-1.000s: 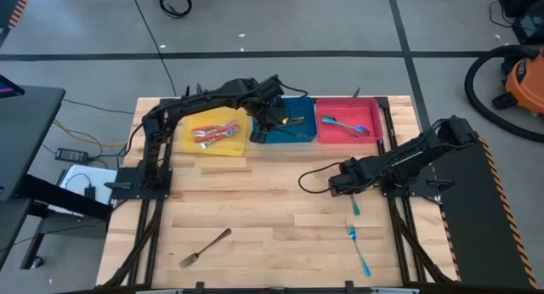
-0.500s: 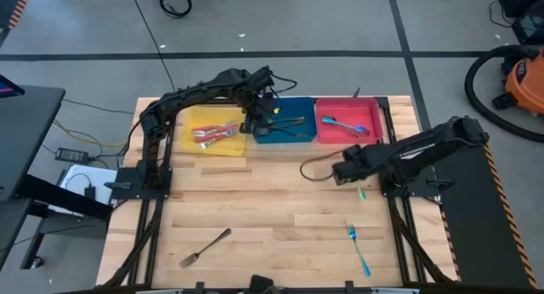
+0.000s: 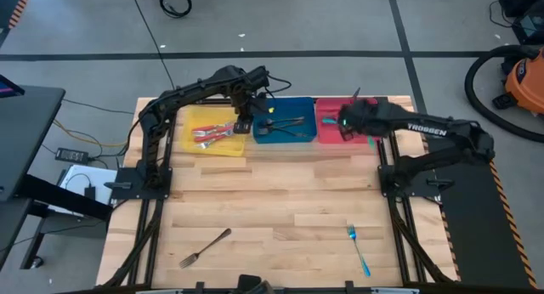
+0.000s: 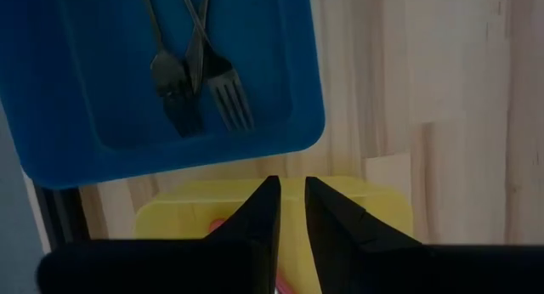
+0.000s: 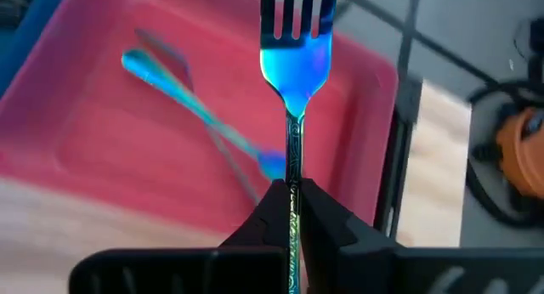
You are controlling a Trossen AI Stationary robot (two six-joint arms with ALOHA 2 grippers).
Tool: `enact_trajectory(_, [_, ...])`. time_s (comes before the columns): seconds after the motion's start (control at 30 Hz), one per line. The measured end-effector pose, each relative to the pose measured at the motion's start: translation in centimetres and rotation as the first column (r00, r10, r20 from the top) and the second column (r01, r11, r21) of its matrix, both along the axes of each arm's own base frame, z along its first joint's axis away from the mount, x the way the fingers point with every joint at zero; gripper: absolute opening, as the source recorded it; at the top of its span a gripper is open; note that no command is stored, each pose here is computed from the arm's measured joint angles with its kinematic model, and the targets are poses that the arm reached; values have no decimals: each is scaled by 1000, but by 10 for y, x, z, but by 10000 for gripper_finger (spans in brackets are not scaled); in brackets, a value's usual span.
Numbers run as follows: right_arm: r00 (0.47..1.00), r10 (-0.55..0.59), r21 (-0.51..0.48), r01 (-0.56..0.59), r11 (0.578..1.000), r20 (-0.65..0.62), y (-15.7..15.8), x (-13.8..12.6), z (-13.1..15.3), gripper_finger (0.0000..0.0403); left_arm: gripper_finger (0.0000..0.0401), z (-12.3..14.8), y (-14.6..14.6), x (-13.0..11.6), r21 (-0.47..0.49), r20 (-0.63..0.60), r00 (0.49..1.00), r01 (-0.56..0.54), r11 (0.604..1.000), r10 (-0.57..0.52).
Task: Sort silverware by color (type)
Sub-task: Put the top right blue fork into the pink bin
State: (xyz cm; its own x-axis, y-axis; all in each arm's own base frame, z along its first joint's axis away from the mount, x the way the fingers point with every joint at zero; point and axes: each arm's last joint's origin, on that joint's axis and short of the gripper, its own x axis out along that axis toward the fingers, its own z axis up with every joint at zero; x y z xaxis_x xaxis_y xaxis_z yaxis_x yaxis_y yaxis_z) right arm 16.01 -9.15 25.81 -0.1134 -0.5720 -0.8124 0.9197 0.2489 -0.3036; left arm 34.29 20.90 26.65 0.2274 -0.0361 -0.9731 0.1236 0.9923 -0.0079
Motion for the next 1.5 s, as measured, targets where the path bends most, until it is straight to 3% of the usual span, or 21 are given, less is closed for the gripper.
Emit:
enact_trajectory(0.2, [983,178,-4,-178,984,34,-46,-1,4,14,55,0,0,0,-3,1,1000,-3,1000,3])
enact_trajectory(0.33, [954,299,-3,-299,954,-15,-69,1,-2,14,54,0,0,0,-3,1,1000,-3,1000,3])
enact_trajectory(0.5, [895,432,124,-419,900,-112,-90,7,-26,14,54,0,0,0,-3,1,1000,-4,1000,4])
enact_trajectory(0.63, [877,450,202,-416,887,-170,-103,10,-46,14,54,0,0,0,-8,2,1000,-27,1000,27])
enact_trajectory(0.97, [828,543,385,-461,800,-137,-112,20,-84,22,54,0,0,0,-24,0,995,-104,994,104])
enact_trajectory(1.27, [815,563,441,-459,771,-136,-114,22,-98,40,55,1,2,4,-6,37,994,-103,995,103])
enact_trajectory(1.5, [810,564,427,-458,780,-161,-112,22,-94,51,55,1,3,4,-1,48,994,-102,995,102])
